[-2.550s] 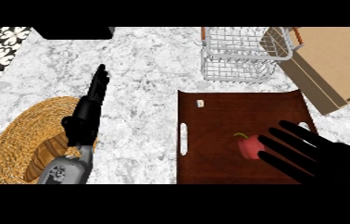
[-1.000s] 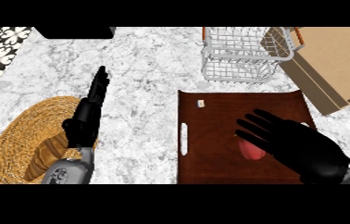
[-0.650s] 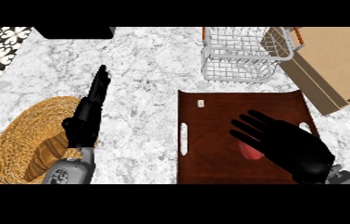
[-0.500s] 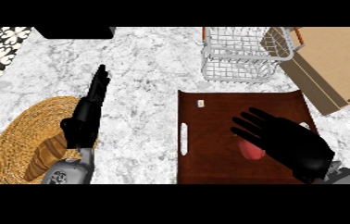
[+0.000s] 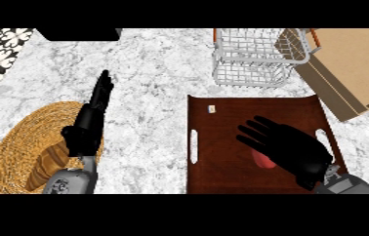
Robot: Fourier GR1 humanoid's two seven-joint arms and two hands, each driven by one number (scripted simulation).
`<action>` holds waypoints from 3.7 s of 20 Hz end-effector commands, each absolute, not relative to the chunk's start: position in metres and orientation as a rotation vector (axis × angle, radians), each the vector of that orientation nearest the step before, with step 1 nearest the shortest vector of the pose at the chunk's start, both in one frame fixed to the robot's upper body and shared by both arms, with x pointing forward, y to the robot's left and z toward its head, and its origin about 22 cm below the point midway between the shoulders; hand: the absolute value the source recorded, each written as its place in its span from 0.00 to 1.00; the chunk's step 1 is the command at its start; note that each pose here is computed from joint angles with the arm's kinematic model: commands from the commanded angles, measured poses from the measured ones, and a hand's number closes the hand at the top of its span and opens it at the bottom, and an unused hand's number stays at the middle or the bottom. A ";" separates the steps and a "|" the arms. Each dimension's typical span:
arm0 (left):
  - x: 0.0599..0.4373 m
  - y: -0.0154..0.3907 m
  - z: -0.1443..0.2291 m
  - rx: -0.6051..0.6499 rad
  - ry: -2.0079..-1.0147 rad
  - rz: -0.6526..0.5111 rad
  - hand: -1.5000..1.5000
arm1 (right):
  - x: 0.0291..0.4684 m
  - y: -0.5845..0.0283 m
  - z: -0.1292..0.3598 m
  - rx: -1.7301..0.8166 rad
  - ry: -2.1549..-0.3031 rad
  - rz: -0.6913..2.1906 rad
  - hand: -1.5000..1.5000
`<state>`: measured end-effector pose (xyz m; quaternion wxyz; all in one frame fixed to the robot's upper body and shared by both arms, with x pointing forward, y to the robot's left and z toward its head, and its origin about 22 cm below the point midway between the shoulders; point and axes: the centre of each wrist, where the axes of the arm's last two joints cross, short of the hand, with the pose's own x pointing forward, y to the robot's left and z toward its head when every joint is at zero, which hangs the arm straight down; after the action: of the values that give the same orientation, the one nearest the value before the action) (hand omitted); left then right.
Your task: Pick the bell pepper from the tray and place it in the tiered basket
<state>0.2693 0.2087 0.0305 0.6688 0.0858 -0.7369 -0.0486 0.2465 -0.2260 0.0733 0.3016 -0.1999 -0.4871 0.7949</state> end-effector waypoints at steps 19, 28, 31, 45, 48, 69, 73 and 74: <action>0.284 0.216 0.036 0.200 -1.671 -0.115 0.50 | 0.262 -0.220 0.031 -0.652 -1.584 2.089 1.00; 0.270 0.212 0.031 0.205 -1.659 -0.103 0.50 | 0.257 -0.170 0.015 -0.989 -0.861 1.553 1.00; 0.276 0.201 0.040 0.190 -1.688 -0.111 0.50 | 0.262 -0.152 0.034 -1.101 -0.794 1.423 1.00; 0.274 0.194 0.033 0.193 -1.673 -0.132 0.50 | 0.260 -0.062 0.210 -1.453 -0.961 0.959 1.00; 0.272 0.197 0.029 0.170 -1.652 -0.140 0.50 | 0.261 -0.060 0.241 -1.461 -0.983 0.913 1.00; 0.282 0.181 0.029 0.175 -1.672 -0.119 0.50 | 0.352 -0.059 0.315 -1.348 -1.095 0.652 1.00; 0.282 0.203 0.036 0.199 -1.673 -0.130 0.50 | 0.371 -0.094 0.336 -1.354 -1.084 0.663 1.00; 0.276 0.217 0.017 0.195 -1.663 -0.101 0.50 | 0.370 -0.097 0.325 -1.390 -1.056 0.667 1.00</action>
<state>0.2776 0.2024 0.0276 0.6678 0.0832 -0.7378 -0.0527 0.3578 -0.0805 0.3268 0.5823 -0.5738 -0.4810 0.3169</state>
